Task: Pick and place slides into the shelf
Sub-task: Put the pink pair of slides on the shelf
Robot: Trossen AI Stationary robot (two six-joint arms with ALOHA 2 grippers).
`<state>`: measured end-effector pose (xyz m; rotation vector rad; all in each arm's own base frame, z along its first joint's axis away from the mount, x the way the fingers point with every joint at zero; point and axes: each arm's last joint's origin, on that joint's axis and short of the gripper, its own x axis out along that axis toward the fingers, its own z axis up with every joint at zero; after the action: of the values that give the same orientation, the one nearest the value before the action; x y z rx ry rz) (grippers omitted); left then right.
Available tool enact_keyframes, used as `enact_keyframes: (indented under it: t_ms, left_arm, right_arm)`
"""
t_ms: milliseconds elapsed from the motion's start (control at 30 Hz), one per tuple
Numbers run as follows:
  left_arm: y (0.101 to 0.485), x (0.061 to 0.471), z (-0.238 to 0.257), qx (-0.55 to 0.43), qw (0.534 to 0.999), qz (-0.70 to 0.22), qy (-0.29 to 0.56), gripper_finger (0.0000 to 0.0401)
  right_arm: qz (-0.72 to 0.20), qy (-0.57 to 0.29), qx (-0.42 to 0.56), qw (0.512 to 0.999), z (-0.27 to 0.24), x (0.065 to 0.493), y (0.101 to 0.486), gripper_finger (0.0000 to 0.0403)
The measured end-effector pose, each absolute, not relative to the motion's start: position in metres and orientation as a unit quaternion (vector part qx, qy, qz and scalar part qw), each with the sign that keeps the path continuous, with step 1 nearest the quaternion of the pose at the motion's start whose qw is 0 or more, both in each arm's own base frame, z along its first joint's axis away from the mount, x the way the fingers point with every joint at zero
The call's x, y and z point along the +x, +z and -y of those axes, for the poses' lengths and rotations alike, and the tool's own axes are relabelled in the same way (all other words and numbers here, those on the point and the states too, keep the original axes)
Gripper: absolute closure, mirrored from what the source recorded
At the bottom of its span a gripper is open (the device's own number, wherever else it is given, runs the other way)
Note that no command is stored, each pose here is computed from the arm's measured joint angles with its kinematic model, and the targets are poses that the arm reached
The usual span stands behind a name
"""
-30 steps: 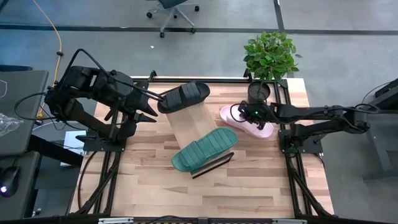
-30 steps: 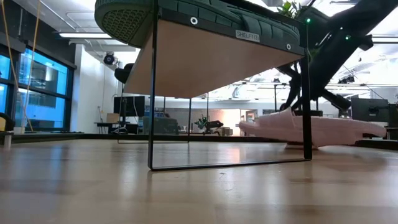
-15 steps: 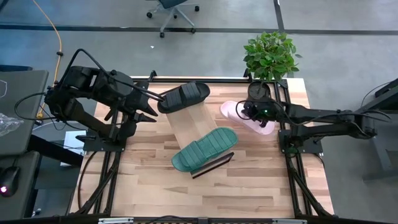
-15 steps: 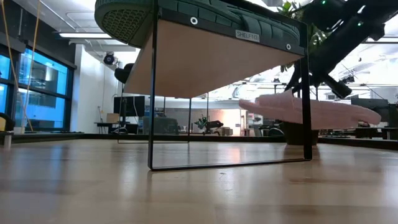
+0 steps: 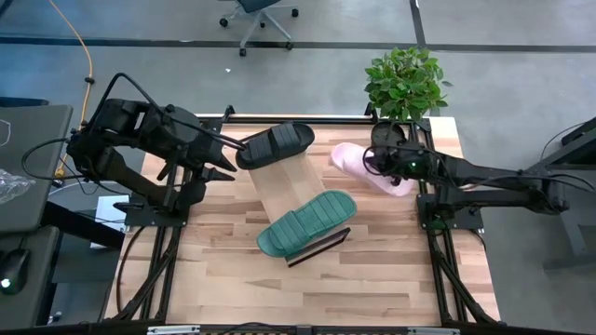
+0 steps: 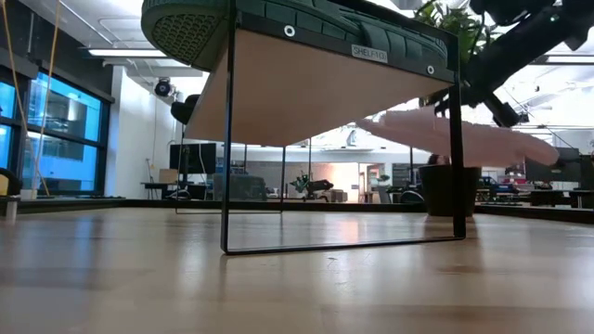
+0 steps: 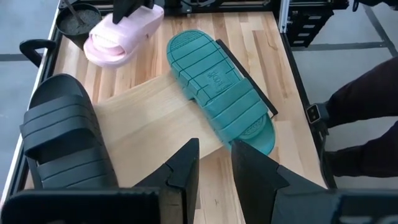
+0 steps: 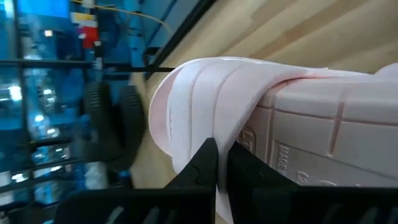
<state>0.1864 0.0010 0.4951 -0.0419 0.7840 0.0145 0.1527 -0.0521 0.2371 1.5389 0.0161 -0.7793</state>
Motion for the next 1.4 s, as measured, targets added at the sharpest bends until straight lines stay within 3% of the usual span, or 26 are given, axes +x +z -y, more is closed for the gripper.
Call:
enact_keyframes:
  t_ms: [867,1400]
  left_arm:
    - [0.494,0.189,-0.003,-0.079,0.919,-0.379,0.074,0.0318]
    - [0.483,0.216,-0.003,-0.085,0.909,-0.401,0.075,0.0318]
  right_arm:
    - [0.118,-0.161,0.67,0.715,0.042,0.129,0.287,0.0403]
    - [0.085,-0.168,0.623,0.76,0.036,0.11,0.359,0.0403]
